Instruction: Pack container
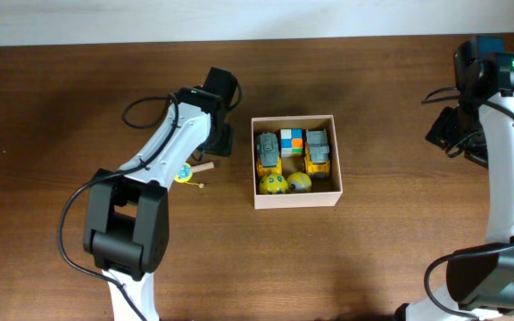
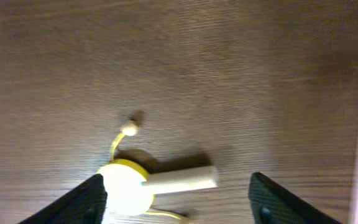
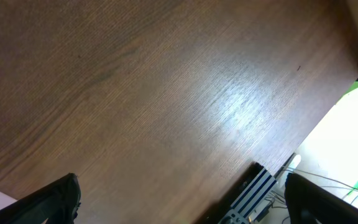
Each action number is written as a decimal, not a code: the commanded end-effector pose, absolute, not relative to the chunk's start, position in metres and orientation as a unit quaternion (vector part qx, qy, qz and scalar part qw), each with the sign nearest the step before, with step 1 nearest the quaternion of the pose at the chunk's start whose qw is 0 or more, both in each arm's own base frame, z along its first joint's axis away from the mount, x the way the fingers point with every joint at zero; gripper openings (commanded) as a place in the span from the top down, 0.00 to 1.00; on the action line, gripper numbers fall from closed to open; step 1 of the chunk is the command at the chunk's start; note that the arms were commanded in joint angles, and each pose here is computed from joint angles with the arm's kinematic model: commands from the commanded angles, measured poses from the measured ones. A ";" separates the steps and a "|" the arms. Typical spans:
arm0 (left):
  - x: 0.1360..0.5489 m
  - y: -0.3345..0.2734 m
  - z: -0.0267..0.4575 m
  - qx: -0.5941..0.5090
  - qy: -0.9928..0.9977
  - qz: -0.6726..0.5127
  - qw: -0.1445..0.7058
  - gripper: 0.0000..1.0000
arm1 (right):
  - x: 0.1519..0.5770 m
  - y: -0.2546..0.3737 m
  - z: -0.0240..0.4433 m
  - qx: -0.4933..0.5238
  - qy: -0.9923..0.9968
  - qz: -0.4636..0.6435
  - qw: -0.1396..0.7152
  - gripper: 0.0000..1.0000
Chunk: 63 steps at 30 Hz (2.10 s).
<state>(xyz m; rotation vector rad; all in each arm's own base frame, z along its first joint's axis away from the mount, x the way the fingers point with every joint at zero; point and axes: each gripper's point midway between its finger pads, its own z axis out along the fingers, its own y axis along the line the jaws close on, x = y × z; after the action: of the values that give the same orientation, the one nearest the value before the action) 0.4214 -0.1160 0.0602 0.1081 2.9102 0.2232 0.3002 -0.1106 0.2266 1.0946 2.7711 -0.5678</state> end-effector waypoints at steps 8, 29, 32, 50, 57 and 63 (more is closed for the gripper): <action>0.417 -0.132 0.070 -0.330 0.938 -0.020 0.101 0.57 | 0.300 -0.113 0.229 0.367 0.909 -0.188 0.059 0.01; 0.405 -0.120 0.064 -0.659 0.745 -0.014 0.102 0.24 | 0.300 -0.113 0.229 0.367 0.909 -0.188 0.059 0.01; 0.396 -0.112 0.054 -0.690 0.717 0.003 0.101 0.17 | 0.300 -0.113 0.229 0.367 0.909 -0.188 0.059 0.01; 0.392 -0.087 0.028 -0.734 0.673 0.018 0.092 0.03 | 0.300 -0.113 0.229 0.367 0.909 -0.188 0.059 0.01; 0.392 -0.089 0.002 -0.729 0.679 0.034 0.081 0.08 | 0.300 -0.113 0.229 0.367 0.909 -0.188 0.059 0.01; 0.394 -0.088 -0.009 -0.728 0.680 0.040 0.083 0.09 | 0.300 -0.113 0.229 0.367 0.909 -0.188 0.059 0.01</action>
<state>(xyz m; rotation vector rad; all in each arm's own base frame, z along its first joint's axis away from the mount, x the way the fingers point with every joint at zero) 0.3971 -0.0916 0.0023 -2.1725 2.0357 0.0747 0.3003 -0.1106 0.2264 1.0957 2.7711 -0.5674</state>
